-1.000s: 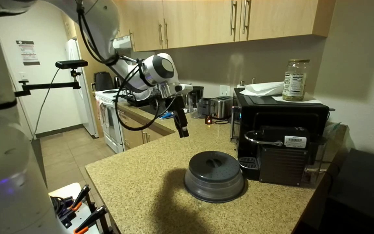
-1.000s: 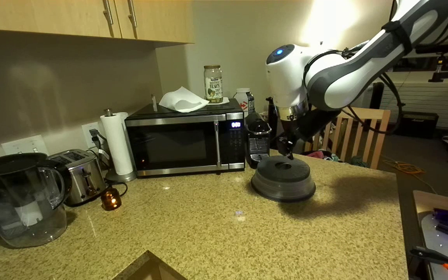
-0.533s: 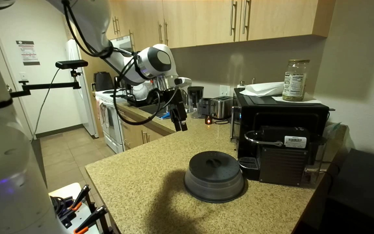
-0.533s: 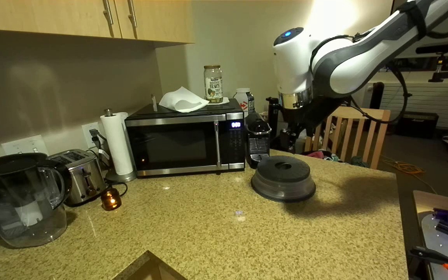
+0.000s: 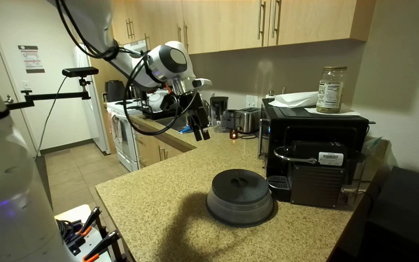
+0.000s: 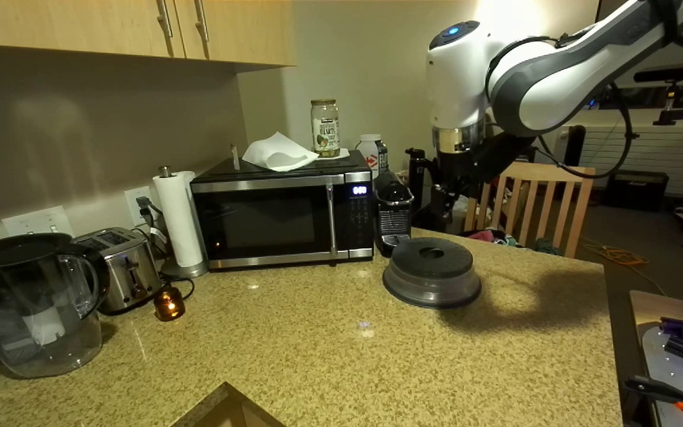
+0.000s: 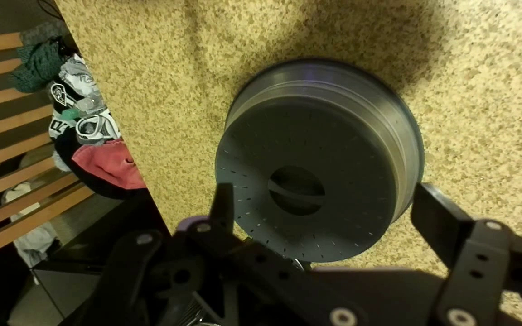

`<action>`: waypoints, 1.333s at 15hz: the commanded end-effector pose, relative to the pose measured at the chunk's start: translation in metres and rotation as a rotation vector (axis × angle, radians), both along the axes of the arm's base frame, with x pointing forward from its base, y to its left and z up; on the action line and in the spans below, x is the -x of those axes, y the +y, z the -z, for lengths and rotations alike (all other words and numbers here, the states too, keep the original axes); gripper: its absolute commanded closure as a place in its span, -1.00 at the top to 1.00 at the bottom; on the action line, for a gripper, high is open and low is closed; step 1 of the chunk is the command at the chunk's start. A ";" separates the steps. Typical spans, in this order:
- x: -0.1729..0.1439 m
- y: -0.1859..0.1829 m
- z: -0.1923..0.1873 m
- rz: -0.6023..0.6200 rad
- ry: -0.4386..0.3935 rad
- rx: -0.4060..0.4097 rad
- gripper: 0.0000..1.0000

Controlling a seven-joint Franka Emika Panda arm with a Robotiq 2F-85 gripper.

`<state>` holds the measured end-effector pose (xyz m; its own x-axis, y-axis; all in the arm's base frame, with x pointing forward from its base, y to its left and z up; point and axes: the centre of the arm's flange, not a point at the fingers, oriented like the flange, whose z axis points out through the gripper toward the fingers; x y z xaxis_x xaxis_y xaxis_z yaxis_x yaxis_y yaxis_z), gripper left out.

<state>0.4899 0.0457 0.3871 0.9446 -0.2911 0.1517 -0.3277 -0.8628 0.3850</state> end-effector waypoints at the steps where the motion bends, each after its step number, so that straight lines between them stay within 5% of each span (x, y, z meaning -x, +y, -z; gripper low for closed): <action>1: 0.000 0.000 0.000 0.000 0.000 0.000 1.00; 8: 0.002 0.000 -0.003 -0.005 -0.001 -0.015 1.00; 20: 0.037 0.002 -0.072 -0.010 -0.096 -0.117 1.00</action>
<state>0.4738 0.0552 0.4484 0.9227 -0.3174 0.2189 -0.3705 -0.8869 0.2759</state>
